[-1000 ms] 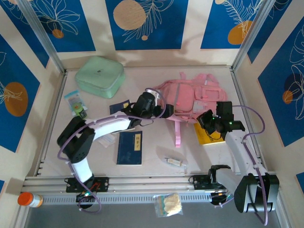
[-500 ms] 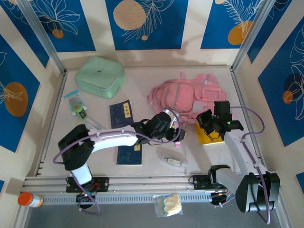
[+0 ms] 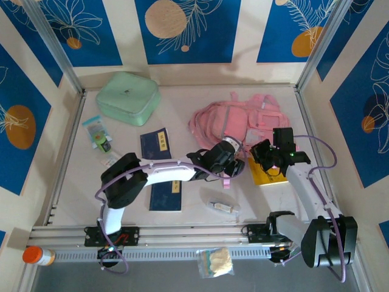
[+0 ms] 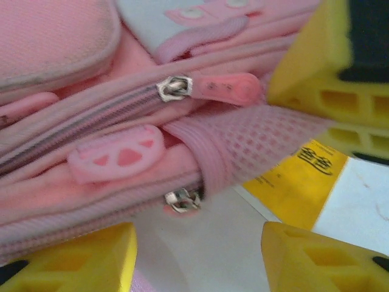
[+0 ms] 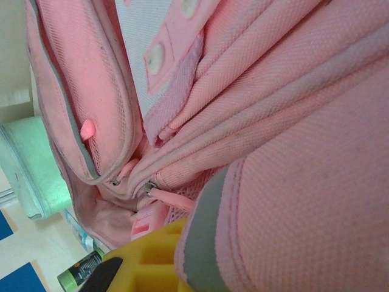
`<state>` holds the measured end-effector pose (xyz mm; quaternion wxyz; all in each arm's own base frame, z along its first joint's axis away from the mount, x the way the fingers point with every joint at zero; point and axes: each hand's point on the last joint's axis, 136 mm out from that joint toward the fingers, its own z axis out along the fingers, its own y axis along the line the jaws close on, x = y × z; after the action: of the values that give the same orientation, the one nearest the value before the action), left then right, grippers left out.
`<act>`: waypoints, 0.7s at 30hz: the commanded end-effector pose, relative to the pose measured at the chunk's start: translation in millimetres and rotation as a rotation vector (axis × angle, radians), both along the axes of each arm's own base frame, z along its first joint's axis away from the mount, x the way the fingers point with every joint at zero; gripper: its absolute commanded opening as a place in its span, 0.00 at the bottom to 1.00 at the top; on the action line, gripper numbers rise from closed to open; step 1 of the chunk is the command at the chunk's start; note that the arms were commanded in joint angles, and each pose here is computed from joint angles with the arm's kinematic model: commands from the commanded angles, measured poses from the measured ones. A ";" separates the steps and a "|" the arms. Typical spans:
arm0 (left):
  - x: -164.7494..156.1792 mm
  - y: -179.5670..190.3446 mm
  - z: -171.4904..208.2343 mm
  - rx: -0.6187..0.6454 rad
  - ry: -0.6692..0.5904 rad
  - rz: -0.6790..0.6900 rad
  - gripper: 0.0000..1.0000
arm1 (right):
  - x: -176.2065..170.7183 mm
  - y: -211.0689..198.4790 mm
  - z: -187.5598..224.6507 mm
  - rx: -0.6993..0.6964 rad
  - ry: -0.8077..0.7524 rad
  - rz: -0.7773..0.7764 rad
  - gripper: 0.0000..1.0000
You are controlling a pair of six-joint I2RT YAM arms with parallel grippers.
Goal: Pack the student bag
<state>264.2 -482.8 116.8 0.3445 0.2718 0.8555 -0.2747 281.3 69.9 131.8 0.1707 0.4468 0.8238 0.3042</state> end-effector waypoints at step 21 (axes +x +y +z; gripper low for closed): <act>39.5 -6.7 -3.0 0.015 -0.030 0.168 0.22 | 10.9 13.4 24.3 0.057 -0.083 0.047 0.00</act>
<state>292.2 -487.4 101.5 0.3575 0.2223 0.8773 -0.2304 284.8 71.0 133.7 0.1746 0.4439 0.8224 0.3102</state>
